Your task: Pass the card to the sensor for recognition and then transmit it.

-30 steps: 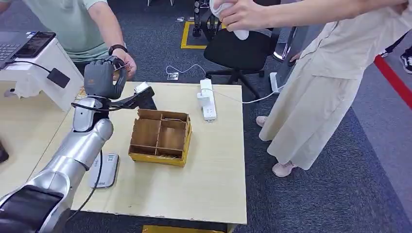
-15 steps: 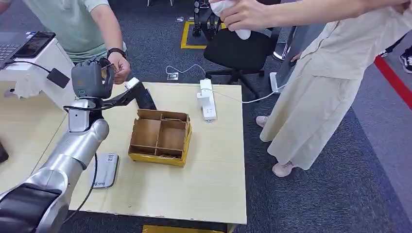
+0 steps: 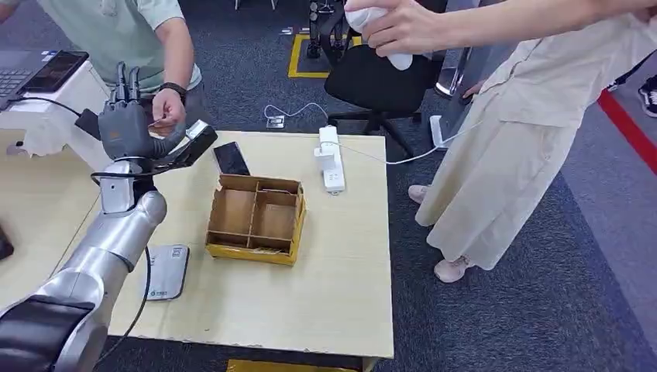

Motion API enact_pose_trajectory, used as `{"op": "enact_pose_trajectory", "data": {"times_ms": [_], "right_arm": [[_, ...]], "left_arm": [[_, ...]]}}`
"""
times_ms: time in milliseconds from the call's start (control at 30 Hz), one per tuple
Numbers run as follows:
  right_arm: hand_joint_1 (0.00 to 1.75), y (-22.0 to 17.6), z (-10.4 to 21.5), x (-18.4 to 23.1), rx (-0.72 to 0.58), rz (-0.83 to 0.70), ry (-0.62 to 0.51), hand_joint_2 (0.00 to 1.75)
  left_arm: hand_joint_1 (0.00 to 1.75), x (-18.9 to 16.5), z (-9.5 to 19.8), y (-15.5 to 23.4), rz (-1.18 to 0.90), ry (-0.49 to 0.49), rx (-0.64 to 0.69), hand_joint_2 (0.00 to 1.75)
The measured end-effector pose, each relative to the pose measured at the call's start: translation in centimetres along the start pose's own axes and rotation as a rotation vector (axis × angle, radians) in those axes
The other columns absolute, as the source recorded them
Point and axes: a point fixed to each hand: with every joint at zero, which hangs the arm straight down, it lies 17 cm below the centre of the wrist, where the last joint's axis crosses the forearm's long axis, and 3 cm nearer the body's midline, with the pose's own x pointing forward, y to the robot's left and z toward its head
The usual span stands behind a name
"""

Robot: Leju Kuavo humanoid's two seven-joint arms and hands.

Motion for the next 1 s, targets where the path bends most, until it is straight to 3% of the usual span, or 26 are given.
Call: {"op": "enact_pose_trajectory", "data": {"times_ms": [333, 367, 567, 800, 1000], "right_arm": [[0.0, -0.1, -0.1, 0.3, -0.002, 0.003, -0.01, 1.75], [0.0, -0.1, -0.1, 0.2, -0.002, 0.003, -0.01, 1.75], [0.0, -0.2, -0.1, 0.3, -0.009, -0.006, -0.012, 1.75], [0.0, -0.6, -0.3, 0.3, -0.016, -0.008, -0.017, 1.75], [0.0, -0.7, -0.4, 0.6, -0.019, -0.013, -0.024, 1.75]], "left_arm": [[0.0, -1.5, 0.0, 0.3, -0.01, 0.019, 0.003, 0.0], [0.0, -1.7, 0.0, 0.4, -0.011, 0.023, 0.005, 1.75], [0.0, -3.4, 1.2, 0.9, 0.065, 0.051, 0.027, 1.75], [0.0, -6.7, 5.6, 2.1, 0.092, 0.062, 0.051, 1.75], [0.0, -8.0, 7.6, 3.2, 0.087, 0.048, 0.047, 1.75]]}}
